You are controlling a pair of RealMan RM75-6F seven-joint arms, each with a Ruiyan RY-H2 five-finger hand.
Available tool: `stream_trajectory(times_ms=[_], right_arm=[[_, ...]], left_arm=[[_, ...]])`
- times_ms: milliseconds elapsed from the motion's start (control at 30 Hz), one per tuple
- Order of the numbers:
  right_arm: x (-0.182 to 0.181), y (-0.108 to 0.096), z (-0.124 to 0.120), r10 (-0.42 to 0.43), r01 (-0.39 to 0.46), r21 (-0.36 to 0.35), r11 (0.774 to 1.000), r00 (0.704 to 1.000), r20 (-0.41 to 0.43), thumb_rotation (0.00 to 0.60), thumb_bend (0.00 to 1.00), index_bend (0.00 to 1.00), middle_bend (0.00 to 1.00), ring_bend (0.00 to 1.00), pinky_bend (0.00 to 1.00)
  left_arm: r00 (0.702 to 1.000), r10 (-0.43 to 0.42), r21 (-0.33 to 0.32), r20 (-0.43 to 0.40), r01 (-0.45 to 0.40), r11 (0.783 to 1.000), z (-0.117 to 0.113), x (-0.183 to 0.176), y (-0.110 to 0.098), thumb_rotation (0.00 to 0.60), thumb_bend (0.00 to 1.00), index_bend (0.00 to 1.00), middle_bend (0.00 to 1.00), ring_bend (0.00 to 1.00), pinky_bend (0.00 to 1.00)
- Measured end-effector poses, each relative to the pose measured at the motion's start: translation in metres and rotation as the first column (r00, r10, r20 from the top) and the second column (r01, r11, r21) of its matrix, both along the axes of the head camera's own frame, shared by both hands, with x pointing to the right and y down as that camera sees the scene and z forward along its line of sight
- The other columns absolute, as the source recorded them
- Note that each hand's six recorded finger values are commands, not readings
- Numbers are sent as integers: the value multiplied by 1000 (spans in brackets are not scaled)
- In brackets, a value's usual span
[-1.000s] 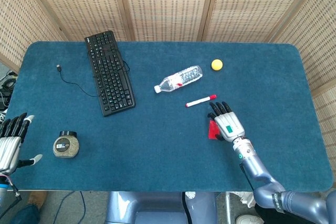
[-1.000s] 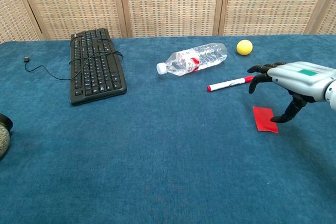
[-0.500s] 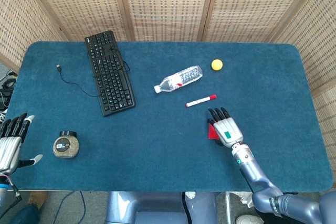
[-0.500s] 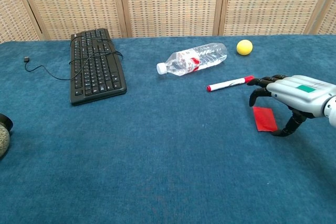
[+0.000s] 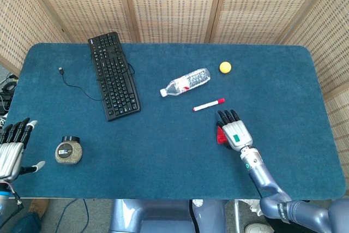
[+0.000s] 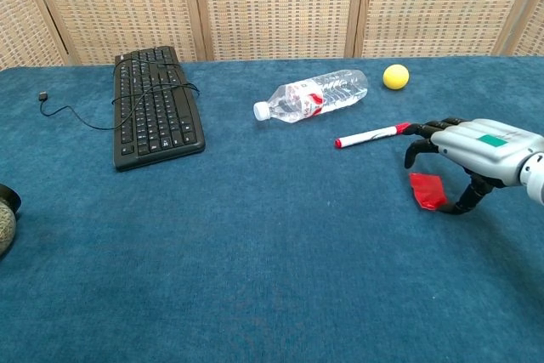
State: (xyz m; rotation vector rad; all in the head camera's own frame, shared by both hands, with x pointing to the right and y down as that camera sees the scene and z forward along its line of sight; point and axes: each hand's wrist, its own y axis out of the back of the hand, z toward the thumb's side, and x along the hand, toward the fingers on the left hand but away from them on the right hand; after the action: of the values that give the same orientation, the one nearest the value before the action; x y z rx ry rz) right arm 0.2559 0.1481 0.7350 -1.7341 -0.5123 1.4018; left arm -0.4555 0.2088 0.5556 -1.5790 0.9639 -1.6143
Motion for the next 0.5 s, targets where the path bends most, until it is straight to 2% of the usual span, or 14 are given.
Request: stream_trajectory(times_ms=[233, 400, 433, 500], right_arm=[[1, 1, 0, 0, 0, 2, 1000, 1000, 6, 600, 332, 314, 0, 0, 0], [0, 2, 0, -3, 3, 0, 1000, 1000, 12, 600, 429, 358, 16, 0, 0], [0, 2, -1, -4, 4, 1, 1000, 1000, 14, 600, 437, 380, 18, 0, 0], [0, 1, -1, -5, 5, 6, 1000, 1000, 16, 600, 445, 489, 12, 0, 0]], left_arm=[[1000, 2, -3, 1, -2, 1000, 1, 0, 0, 600, 0, 0, 0, 0, 0], [1000, 1, -1, 0, -1, 1000, 0, 0, 0, 600, 0, 0, 0, 0, 0], [1000, 1, -1, 0, -1, 1000, 0, 0, 0, 600, 0, 0, 0, 0, 0], [1000, 1, -1, 0, -1, 1000, 0, 0, 0, 600, 0, 0, 0, 0, 0]])
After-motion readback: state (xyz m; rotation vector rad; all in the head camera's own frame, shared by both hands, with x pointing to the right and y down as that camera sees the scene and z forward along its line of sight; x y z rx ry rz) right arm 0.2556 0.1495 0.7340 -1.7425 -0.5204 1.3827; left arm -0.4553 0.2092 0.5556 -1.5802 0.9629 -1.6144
